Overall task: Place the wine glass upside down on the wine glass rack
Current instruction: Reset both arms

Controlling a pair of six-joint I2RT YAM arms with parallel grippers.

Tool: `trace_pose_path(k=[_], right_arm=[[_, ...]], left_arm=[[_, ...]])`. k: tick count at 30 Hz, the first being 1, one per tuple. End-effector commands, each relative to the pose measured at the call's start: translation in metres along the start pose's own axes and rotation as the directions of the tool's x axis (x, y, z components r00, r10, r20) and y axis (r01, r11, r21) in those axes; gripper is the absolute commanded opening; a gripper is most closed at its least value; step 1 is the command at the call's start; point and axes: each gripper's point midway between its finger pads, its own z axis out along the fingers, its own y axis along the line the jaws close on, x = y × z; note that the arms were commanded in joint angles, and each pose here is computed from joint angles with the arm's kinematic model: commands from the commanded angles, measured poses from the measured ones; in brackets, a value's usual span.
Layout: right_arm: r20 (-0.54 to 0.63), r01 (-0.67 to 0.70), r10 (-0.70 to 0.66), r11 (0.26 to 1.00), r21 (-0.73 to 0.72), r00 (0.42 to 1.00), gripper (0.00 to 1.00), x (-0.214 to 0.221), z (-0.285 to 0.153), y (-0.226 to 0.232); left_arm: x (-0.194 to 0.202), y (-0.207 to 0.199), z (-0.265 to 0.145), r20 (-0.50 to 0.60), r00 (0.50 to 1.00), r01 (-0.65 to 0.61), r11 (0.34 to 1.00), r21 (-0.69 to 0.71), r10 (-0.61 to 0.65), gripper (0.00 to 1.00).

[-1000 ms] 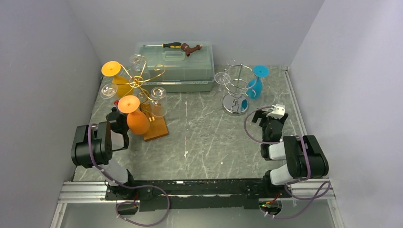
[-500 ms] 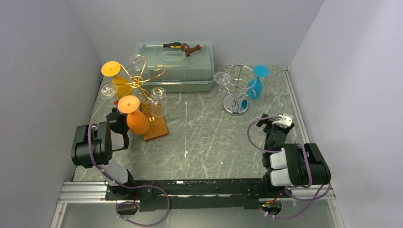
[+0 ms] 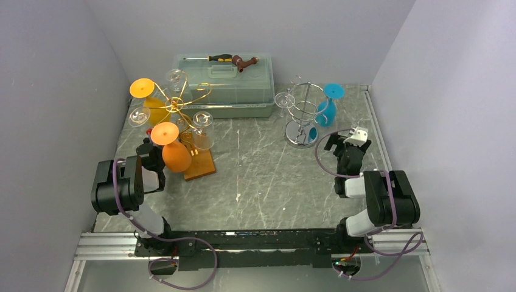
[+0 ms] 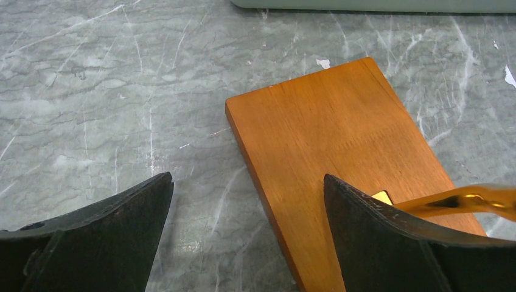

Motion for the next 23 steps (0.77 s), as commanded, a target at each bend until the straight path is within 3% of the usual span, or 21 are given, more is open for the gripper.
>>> trace_pose_path(k=[1, 23], right_arm=[[-0.052, 0.025, -0.025, 1.000, -0.006, 0.998, 1.00, 0.0117, -0.0035, -0.0015], [-0.053, 0.025, -0.025, 1.000, -0.005, 0.998, 1.00, 0.0121, -0.0037, -0.0016]], left_arm=[[-0.0174, 0.0000, 0.0062, 0.049, 0.998, -0.034, 0.999, -0.001, 0.034, 0.99], [-0.0156, -0.0005, 0.0095, 0.028, 0.998, -0.049, 0.998, -0.027, 0.050, 0.99]])
